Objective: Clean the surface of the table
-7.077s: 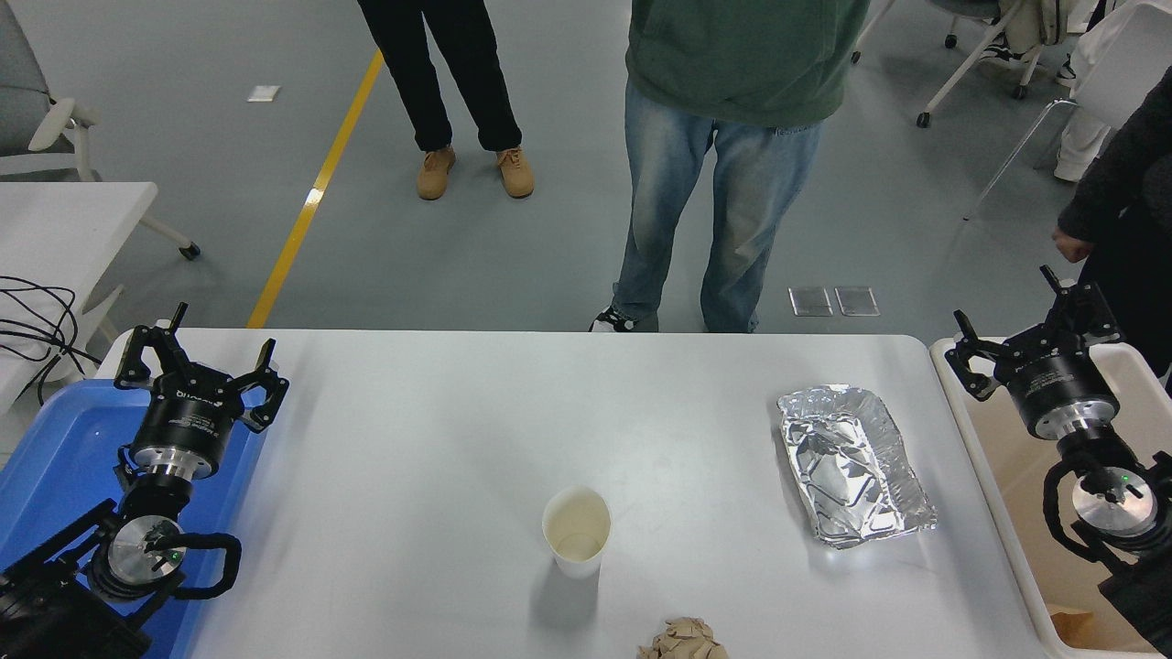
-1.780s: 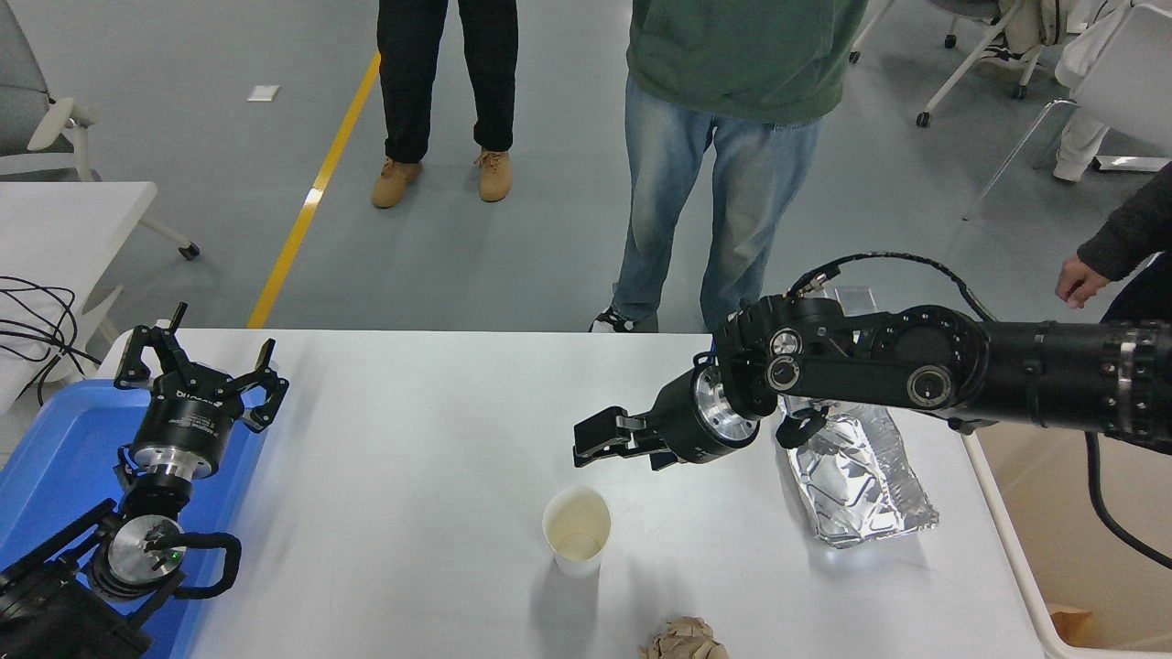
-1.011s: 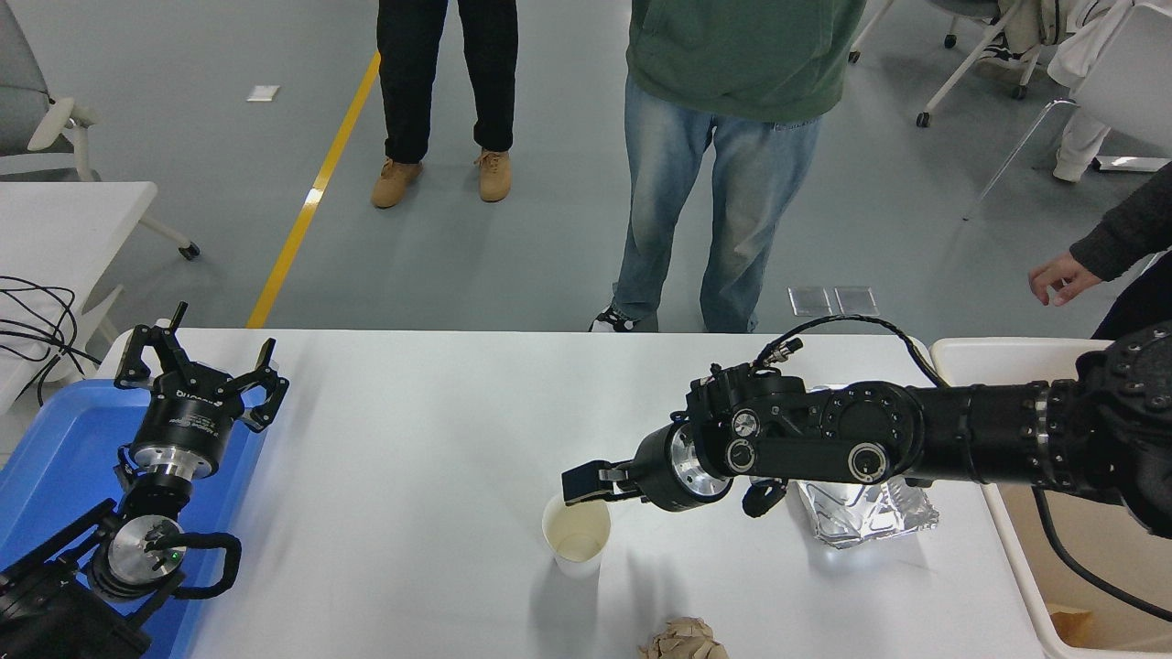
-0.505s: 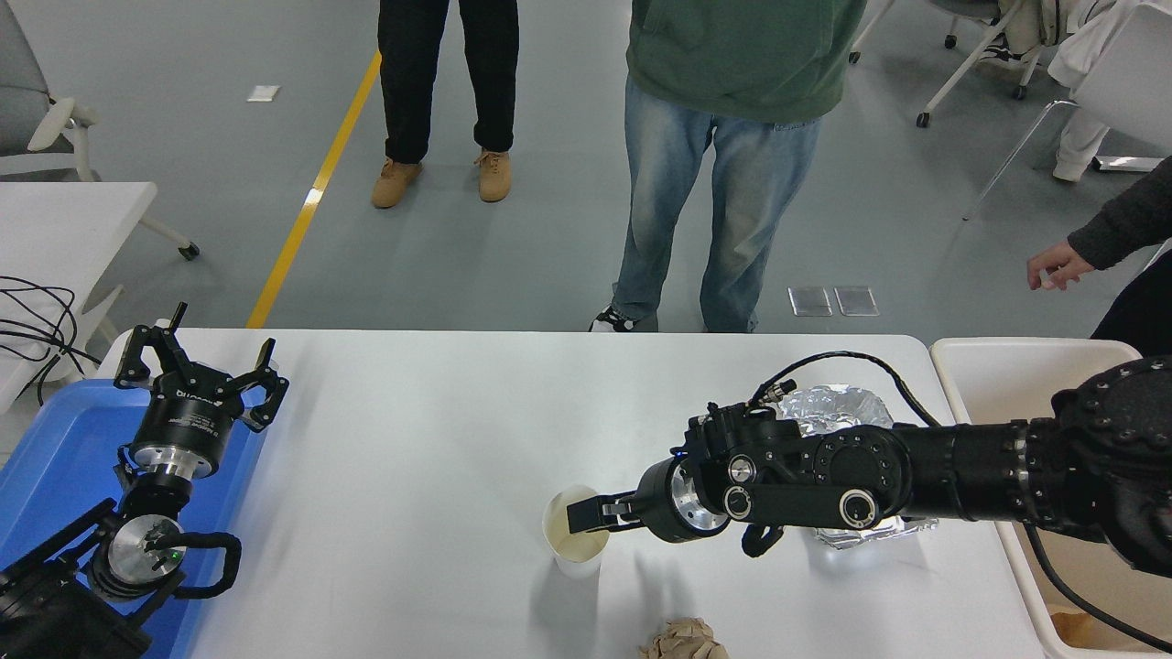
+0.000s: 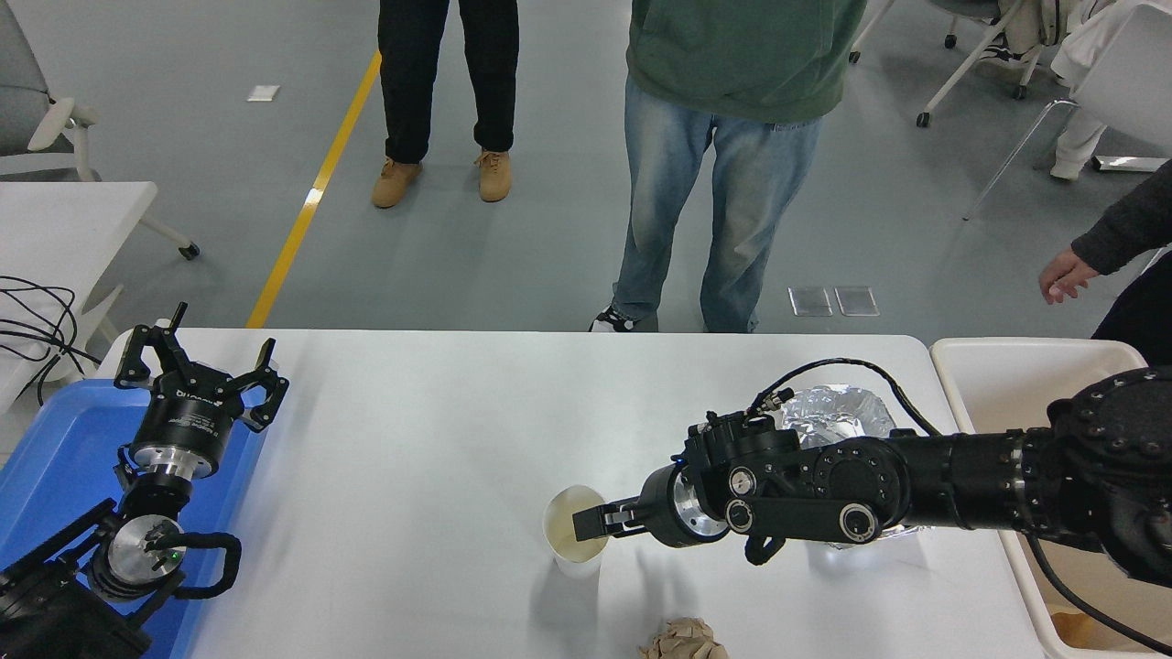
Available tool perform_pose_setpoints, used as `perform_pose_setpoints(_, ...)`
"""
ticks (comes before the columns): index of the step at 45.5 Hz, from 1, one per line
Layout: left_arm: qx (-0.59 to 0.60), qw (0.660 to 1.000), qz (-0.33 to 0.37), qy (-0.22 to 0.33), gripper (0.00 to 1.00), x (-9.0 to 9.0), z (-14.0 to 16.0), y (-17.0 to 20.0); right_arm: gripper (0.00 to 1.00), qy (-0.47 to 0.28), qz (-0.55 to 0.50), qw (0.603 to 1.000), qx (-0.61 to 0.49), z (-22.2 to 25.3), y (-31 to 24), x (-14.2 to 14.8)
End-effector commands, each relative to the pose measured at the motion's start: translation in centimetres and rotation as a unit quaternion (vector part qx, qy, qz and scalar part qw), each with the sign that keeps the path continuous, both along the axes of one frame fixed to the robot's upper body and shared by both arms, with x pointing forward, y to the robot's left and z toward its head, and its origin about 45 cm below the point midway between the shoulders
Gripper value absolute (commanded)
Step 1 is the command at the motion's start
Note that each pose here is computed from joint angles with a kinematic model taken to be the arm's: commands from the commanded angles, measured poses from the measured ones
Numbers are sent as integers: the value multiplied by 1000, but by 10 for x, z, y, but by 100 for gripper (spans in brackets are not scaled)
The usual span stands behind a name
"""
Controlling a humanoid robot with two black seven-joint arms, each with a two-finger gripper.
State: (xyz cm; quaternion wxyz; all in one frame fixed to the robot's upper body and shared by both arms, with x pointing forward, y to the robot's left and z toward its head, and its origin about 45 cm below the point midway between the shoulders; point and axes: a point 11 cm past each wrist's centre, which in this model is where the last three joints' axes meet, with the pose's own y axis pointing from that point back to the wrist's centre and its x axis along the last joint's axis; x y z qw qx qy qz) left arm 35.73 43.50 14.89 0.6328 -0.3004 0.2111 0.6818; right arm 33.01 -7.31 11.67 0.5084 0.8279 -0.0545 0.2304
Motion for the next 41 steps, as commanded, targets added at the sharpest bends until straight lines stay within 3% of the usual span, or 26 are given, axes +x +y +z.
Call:
perform_pose_setpoints(1,0,1000,0,0,99,0,0,0,19,-3,11,1000,-6,-1,-1,0)
perform_pose_setpoints(5,0,1000,0,0,99,0,0,0,0,-1,23,1000,1,-2,-1,-2)
perform_pose_setpoints(19,0,1000,0,0,99,0,0,0,0,-8,35,999,18,6,2,2)
perform_pose_setpoints(41,0,1000,0,0,99,0,0,0,0,-48,33,998,-7,60,-27,43)
